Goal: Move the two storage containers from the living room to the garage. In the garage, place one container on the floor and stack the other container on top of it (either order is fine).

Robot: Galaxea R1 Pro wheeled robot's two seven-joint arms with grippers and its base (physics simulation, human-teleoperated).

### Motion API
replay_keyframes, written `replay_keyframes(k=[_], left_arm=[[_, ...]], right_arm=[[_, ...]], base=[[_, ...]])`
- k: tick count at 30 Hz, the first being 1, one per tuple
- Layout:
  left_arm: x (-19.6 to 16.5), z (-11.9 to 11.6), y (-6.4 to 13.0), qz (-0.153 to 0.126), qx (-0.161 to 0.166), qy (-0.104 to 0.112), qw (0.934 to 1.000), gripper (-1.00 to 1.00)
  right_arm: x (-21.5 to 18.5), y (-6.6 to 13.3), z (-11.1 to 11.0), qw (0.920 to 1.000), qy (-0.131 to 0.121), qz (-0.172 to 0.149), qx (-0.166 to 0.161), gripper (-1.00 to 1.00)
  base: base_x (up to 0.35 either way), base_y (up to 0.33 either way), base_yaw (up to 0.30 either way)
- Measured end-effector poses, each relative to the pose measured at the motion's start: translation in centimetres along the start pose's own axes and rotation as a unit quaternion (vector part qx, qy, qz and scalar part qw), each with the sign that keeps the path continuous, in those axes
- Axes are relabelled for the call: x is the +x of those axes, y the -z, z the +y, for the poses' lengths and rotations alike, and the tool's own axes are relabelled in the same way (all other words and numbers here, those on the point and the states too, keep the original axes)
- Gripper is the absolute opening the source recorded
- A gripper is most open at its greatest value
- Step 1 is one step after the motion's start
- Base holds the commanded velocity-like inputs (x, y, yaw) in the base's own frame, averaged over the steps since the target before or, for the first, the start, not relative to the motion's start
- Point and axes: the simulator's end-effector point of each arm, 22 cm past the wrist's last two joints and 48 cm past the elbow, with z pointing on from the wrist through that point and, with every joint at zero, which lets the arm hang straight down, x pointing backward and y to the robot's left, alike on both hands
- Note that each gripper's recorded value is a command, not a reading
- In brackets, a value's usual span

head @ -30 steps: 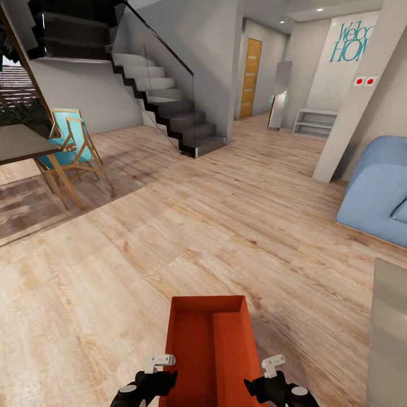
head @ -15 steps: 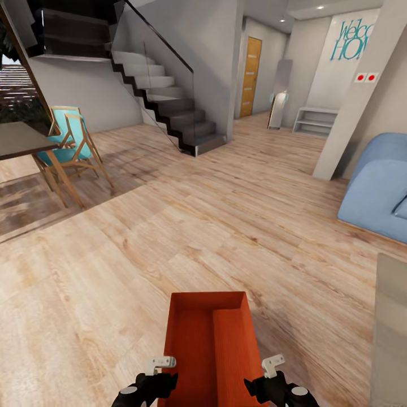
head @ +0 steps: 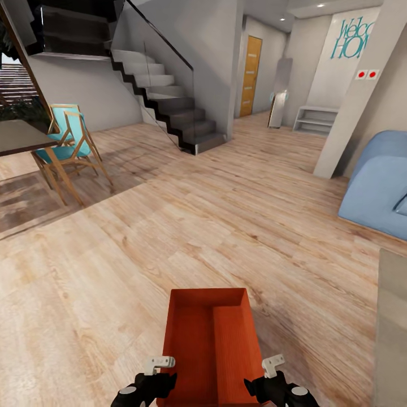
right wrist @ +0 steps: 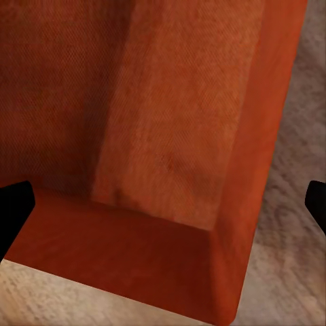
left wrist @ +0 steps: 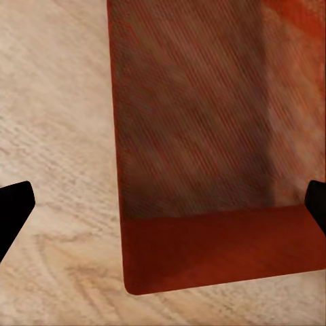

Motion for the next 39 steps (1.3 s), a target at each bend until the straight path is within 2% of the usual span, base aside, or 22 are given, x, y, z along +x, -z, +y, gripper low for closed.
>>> replay_keyframes(k=[15, 28, 32, 34, 39], left_arm=[[-0.1, 0.1, 0.0, -0.002, -0.001, 0.003, 1.0, 1.0], [-0.1, 0.2, 0.0, -0.002, -0.002, 0.002, 1.0, 1.0], [-0.1, 0.1, 0.0, -0.002, -0.001, 0.003, 1.0, 1.0], [-0.1, 0.1, 0.0, -0.003, -0.001, 0.003, 1.0, 1.0], [-0.1, 0.2, 0.0, -0.003, -0.001, 0.003, 1.0, 1.0]], right_arm=[[0.0, 0.0, 0.0, 1.0, 0.0, 0.0, 0.0, 1.0], [0.0, 0.0, -0.1, 1.0, -0.004, -0.001, 0.001, 1.0], [-0.1, 0.1, -0.9, 0.9997, -0.02, -0.005, 0.01, 1.0], [-0.2, 0.4, -2.5, 0.9983, -0.051, -0.011, 0.026, 1.0], [-0.1, 0.5, -2.8, 0.9978, -0.059, -0.011, 0.029, 1.0]], base=[[0.001, 0.0, 0.0], [0.117, 0.0, 0.0], [0.004, 0.0, 0.0], [0.0, 0.0, 0.0], [0.0, 0.0, 0.0]])
